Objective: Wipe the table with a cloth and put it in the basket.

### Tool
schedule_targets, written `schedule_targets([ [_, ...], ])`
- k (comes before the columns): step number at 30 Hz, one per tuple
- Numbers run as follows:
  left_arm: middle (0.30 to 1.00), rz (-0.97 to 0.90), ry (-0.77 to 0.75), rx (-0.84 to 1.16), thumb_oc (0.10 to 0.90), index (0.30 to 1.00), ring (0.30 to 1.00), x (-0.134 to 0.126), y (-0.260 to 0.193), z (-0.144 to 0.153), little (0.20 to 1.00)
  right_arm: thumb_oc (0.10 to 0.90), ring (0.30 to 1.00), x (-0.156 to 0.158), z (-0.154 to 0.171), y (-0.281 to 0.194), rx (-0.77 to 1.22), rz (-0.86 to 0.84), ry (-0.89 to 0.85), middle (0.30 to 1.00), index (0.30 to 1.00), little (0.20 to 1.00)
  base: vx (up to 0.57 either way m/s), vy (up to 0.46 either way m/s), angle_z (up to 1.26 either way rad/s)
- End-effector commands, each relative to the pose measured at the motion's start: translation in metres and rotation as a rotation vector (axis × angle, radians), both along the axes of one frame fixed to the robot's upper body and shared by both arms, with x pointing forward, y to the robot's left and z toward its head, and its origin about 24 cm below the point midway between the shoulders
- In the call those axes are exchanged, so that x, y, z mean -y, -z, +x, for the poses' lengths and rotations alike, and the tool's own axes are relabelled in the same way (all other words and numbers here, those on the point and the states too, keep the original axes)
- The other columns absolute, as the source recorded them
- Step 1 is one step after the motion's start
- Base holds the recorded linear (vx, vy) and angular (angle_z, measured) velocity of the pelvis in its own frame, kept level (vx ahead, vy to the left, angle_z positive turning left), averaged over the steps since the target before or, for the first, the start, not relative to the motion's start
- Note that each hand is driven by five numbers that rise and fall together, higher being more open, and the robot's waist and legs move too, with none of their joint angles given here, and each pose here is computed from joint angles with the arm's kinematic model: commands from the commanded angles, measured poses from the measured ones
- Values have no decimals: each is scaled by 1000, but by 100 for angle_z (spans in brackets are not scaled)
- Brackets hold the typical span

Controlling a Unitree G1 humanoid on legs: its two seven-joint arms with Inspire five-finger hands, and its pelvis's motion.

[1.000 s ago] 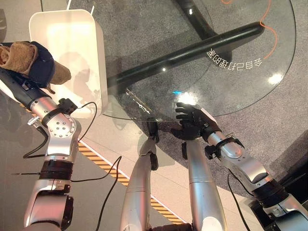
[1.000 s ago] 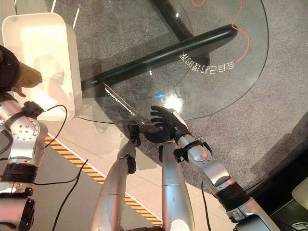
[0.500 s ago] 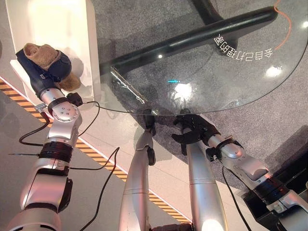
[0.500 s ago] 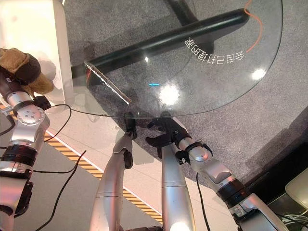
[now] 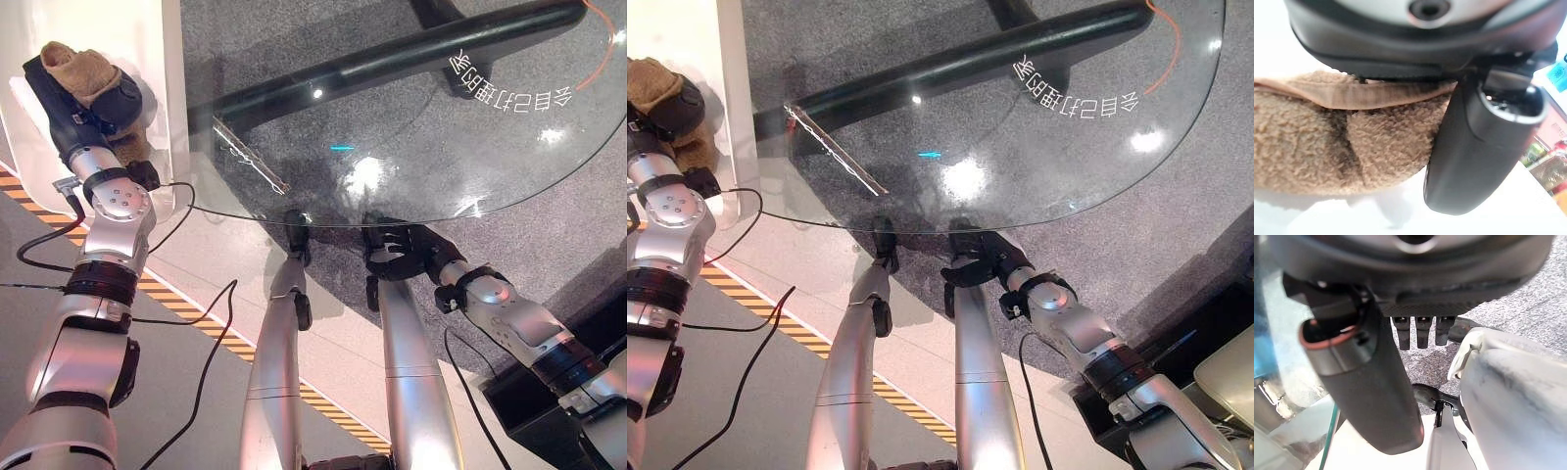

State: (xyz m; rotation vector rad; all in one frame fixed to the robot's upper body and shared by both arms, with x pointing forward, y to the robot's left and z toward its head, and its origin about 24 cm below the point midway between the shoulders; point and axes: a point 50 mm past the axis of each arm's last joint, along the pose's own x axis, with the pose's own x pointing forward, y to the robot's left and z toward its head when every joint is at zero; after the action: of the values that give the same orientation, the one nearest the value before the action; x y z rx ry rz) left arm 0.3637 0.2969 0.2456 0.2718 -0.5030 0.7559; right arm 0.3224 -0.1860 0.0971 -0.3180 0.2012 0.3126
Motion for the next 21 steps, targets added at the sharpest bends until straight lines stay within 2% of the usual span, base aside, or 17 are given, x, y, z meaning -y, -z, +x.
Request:
schedule_targets([
  [1, 900, -7, -128, 24, 800, 900, 900, -36, -5, -17, 900, 800, 900, -20, -8, -1, -1, 78, -94, 900, 900, 900, 0, 0, 0],
  [21, 900, 63, -156, 182, 800, 900, 900, -25, -10, -31, 900, 800, 900, -25, -23, 15, -20, 64, -100, 900, 900, 900, 0, 3, 0],
])
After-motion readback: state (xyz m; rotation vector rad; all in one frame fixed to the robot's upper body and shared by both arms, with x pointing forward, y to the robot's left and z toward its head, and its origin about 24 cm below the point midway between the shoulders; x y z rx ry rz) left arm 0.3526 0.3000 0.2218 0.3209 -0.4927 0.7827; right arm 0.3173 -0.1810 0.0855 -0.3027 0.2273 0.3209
